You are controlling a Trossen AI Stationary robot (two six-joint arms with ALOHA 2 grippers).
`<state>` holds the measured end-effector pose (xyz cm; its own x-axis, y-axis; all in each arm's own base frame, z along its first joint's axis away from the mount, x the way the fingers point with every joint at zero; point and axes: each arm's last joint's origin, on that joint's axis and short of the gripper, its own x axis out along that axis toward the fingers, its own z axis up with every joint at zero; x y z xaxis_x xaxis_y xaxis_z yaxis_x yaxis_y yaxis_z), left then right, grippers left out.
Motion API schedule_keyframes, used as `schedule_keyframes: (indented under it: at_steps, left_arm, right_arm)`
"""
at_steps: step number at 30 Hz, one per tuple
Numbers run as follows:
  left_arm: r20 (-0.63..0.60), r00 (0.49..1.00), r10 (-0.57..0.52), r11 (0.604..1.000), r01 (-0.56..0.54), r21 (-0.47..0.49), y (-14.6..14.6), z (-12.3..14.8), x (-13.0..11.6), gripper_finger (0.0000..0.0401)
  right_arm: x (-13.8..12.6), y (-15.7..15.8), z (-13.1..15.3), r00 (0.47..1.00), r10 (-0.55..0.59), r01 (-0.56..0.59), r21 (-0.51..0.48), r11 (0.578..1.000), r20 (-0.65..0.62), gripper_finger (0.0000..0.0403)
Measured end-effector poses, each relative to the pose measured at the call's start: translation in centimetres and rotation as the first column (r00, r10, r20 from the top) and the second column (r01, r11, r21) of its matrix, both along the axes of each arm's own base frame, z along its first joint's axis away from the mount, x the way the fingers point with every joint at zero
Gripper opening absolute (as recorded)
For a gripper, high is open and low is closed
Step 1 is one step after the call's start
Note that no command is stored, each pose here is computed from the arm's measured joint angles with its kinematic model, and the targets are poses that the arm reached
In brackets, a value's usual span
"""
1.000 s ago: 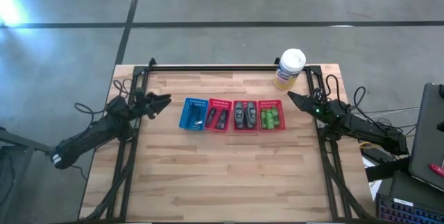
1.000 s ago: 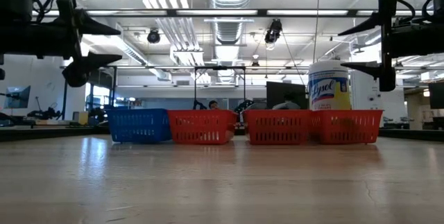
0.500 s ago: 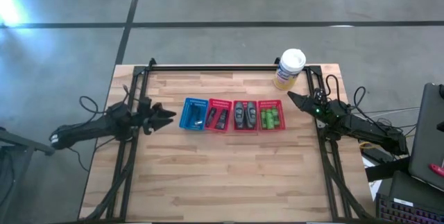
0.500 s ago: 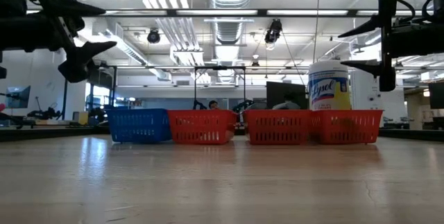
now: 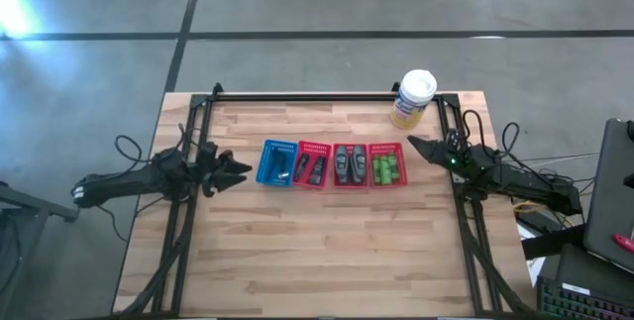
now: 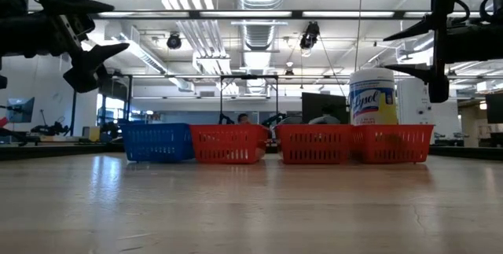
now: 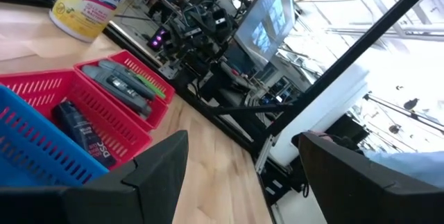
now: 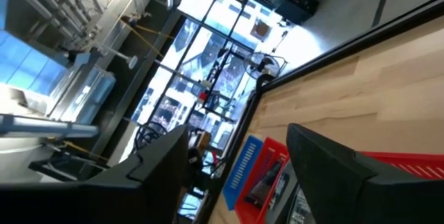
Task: Pick & Place Travel size toiletries
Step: Return to Home Position
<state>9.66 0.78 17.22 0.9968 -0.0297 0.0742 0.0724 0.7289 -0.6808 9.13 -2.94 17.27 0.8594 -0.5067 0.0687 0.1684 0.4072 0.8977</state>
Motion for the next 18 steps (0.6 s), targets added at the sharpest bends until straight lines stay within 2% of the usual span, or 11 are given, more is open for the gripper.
schedule_keyframes:
  at_steps: [10,18]
  left_arm:
    - [0.001,1.0,0.001,1.0,-0.001,0.0,0.0,0.07,-0.01,0.028]
    - [0.001,1.0,0.0,1.0,0.0,0.0,0.0,0.09,-0.01,0.028]
  right_arm:
    - [0.03,0.0,-0.05,1.0,0.0,0.0,0.002,1.0,-0.006,0.0224]
    - [0.07,-0.01,-0.1,1.0,0.0,0.0,0.003,1.0,-0.012,0.024]
